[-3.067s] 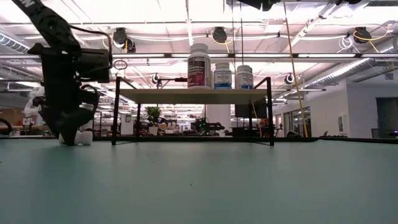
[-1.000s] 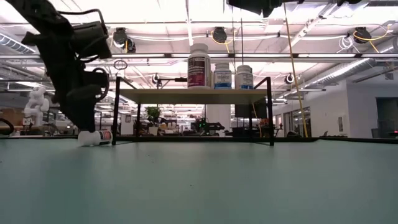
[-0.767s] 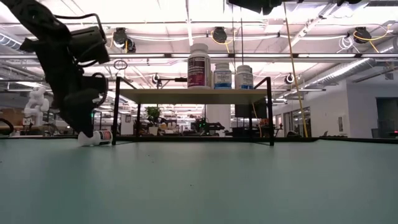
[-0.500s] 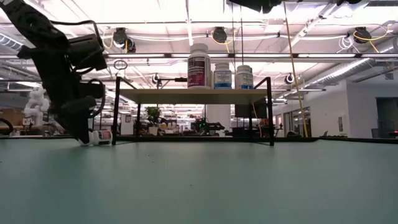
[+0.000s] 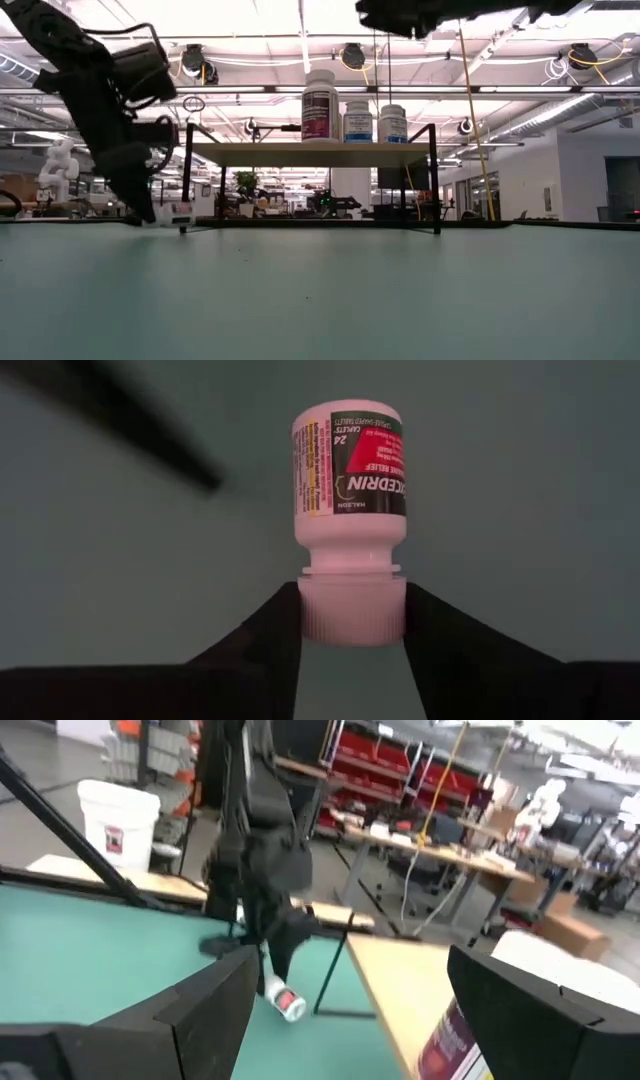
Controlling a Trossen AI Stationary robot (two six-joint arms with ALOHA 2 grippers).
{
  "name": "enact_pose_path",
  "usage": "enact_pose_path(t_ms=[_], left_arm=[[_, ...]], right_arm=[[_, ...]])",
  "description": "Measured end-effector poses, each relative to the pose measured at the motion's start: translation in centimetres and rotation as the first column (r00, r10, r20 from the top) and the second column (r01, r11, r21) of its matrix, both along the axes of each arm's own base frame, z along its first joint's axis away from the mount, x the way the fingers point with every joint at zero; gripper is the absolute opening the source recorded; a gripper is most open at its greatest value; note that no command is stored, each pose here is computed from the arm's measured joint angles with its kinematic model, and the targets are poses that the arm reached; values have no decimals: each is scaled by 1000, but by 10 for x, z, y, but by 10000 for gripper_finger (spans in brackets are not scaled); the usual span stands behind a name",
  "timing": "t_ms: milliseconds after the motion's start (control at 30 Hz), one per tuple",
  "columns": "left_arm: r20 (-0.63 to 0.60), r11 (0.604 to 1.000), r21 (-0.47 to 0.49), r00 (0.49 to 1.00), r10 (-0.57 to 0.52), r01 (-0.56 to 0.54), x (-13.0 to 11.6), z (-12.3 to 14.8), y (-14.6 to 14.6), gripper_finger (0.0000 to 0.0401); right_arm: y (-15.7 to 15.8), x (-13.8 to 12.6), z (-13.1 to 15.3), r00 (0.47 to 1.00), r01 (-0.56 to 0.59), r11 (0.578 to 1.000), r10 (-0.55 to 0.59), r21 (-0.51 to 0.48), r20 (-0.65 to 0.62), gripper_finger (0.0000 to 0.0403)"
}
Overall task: Pick and place medicine bottles onto shelf by color
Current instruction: Put the small white medicine bottle on the shelf
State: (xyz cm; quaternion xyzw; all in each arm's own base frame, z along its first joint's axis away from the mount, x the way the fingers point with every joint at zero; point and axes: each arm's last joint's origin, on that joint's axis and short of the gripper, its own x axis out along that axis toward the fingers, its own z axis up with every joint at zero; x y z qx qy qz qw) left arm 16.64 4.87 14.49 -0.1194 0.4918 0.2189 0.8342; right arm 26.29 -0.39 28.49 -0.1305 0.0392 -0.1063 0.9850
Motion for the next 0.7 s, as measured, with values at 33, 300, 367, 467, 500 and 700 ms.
enact_pose_path(t_ms=[33, 300, 367, 467, 500, 700], left_arm=[[9, 999, 9, 999, -34, 34, 3, 3, -3, 144], [79, 937, 153, 941, -329, 315, 32, 42, -38, 146], [102, 911, 228, 922, -374, 345, 39, 57, -48, 145], [146, 863, 329, 882, -448, 384, 48, 76, -62, 148], [162, 842, 361, 863, -479, 400, 51, 81, -67, 149], [178, 716, 515, 758, -627, 471, 57, 99, -90, 150]], right_arm=[[-1, 3, -4, 1000, 5, 1000, -5, 12, -15, 322], [-1, 35, -35, 979, -201, 967, 202, 154, 8, 322], [0, 42, -45, 970, -241, 951, 243, 191, 16, 322], [-1, 51, -58, 970, -237, 948, 241, 211, 9, 322], [-1, 53, -62, 971, -236, 948, 241, 212, 6, 322], [3, 57, -64, 961, -276, 934, 271, 226, 55, 322]])
